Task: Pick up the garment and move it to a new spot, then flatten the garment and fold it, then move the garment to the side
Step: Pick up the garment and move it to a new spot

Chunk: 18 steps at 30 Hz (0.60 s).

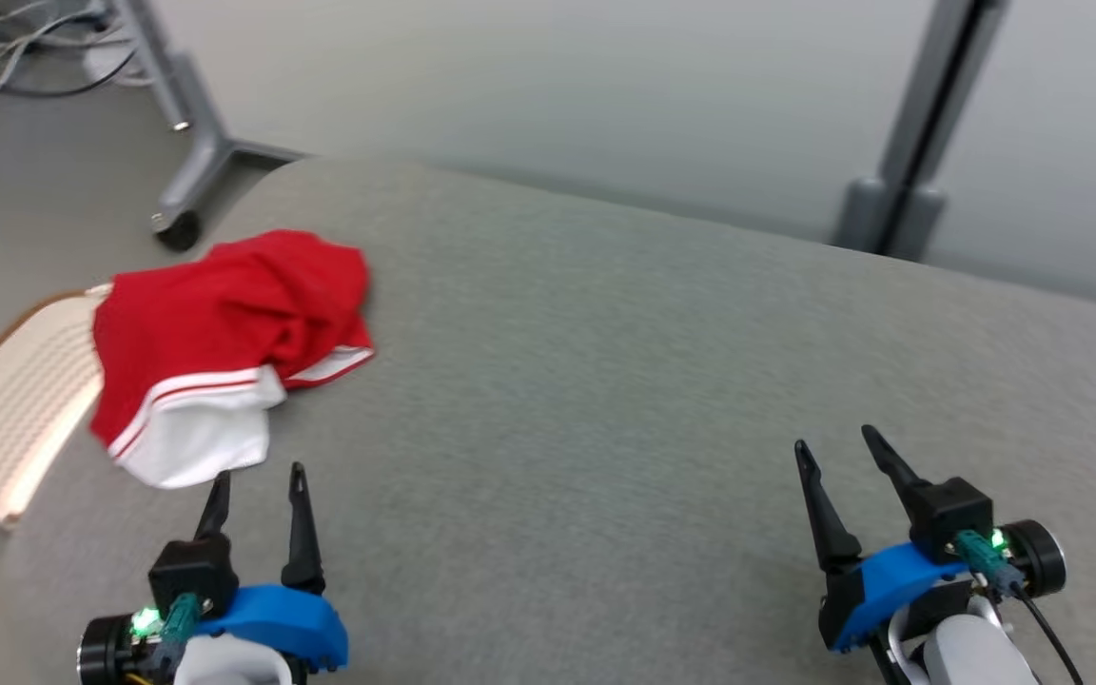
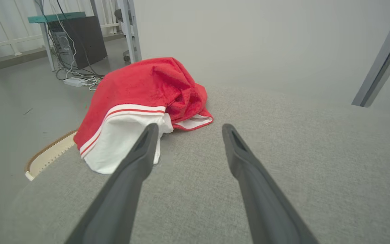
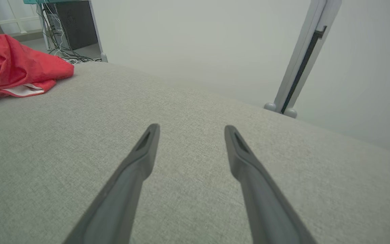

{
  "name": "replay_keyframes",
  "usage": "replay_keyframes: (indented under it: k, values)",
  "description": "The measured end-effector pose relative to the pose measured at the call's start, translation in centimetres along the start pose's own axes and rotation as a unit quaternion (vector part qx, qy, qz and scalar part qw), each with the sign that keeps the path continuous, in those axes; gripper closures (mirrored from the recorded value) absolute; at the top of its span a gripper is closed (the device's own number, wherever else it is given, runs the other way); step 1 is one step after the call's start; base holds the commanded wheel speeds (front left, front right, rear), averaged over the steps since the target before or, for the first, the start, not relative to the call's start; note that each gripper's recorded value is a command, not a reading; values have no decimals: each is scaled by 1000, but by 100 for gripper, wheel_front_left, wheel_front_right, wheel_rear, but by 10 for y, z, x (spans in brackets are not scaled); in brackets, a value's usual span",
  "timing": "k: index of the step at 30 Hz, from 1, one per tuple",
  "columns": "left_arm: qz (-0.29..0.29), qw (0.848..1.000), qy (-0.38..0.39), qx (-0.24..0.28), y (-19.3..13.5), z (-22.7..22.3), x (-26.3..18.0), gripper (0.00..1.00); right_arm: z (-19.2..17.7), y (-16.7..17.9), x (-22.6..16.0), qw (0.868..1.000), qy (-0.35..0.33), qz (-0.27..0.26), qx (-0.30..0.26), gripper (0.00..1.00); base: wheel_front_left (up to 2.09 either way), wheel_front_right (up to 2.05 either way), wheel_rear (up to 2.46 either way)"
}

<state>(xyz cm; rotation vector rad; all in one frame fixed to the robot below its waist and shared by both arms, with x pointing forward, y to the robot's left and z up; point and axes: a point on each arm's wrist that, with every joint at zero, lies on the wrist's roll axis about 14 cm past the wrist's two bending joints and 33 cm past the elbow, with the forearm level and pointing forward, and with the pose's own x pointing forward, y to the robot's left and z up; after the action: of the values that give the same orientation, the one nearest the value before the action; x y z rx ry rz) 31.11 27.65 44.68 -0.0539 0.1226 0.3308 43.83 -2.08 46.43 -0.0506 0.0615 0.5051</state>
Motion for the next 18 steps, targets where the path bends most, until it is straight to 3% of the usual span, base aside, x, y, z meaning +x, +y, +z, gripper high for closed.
replay_keyframes:
  k: [10,18]
  values:
    - [127,991,33,-13,75,-23,-50,0,-12,84,38,992,12,125,5,0,0,0,0]
    - [159,986,48,-8,91,-28,-52,0,-30,97,47,988,27,155,10,0,0,0,0]
